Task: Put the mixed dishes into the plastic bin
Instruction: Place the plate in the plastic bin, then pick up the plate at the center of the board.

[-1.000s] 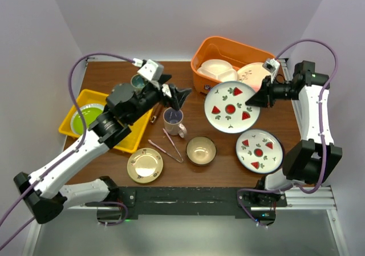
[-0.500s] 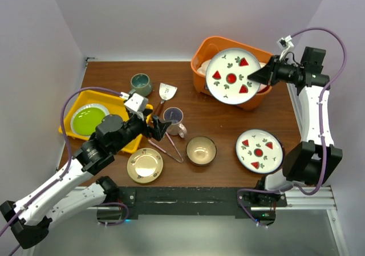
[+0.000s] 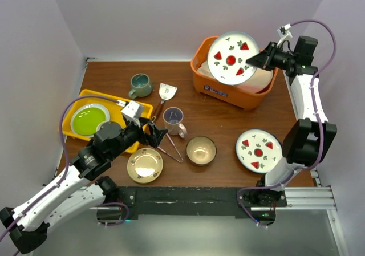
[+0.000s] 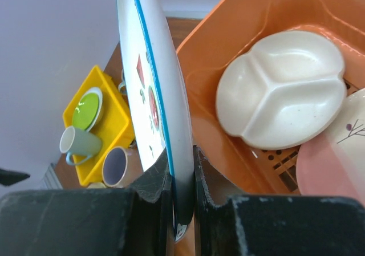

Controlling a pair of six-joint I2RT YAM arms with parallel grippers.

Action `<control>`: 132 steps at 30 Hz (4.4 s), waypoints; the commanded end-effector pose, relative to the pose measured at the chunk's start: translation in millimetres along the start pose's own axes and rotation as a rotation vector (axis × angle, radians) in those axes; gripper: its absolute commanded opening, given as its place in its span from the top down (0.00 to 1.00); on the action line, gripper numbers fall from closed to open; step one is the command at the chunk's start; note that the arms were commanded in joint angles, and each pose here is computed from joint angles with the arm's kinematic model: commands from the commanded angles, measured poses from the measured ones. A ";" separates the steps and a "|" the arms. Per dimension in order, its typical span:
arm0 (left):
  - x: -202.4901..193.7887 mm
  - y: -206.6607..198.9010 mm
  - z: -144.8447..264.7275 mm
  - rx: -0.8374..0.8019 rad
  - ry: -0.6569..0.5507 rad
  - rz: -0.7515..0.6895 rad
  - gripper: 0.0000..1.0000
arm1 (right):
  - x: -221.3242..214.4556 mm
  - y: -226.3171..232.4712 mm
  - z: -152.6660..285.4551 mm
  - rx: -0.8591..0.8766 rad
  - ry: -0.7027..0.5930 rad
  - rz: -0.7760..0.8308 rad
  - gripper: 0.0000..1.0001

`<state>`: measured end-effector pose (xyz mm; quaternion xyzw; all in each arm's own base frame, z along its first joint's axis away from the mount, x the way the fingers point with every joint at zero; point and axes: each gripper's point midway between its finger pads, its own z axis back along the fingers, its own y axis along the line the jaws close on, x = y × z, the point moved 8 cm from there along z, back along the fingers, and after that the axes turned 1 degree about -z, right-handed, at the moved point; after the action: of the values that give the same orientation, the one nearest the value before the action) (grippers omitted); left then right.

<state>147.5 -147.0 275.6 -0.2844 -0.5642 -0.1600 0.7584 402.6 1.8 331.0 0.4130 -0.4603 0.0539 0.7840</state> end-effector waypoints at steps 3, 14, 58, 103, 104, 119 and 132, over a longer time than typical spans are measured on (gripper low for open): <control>-8.0 1.7 1.6 -0.001 0.002 0.029 0.00 | 50.0 20.0 -7.6 0.011 -0.151 0.104 1.00; -14.2 1.2 -0.5 -0.015 0.024 0.029 0.00 | 50.6 -2.2 -24.8 -0.107 -0.179 0.043 1.00; -25.5 0.2 -1.9 -0.051 0.044 0.032 0.00 | 0.0 -93.3 -25.5 -0.707 -0.163 -0.148 0.83; -17.8 -10.0 -5.0 -0.105 0.088 0.060 0.00 | 13.2 -72.1 2.9 -0.783 -0.152 0.025 0.39; -17.3 -10.4 -5.4 -0.106 0.092 0.063 0.00 | 16.5 -64.1 7.9 -0.771 -0.166 0.042 0.39; -29.6 -19.9 -19.7 -0.129 0.263 0.065 0.08 | -56.9 43.3 51.1 -0.117 0.064 0.439 0.35; -62.1 -63.4 -44.9 0.013 0.404 -0.001 0.10 | -141.2 64.1 76.3 0.146 0.217 0.528 0.32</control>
<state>123.6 -218.0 214.1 -0.2556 -0.3782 -0.2485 0.8543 261.9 27.9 279.2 0.3237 -0.4510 0.2826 0.7823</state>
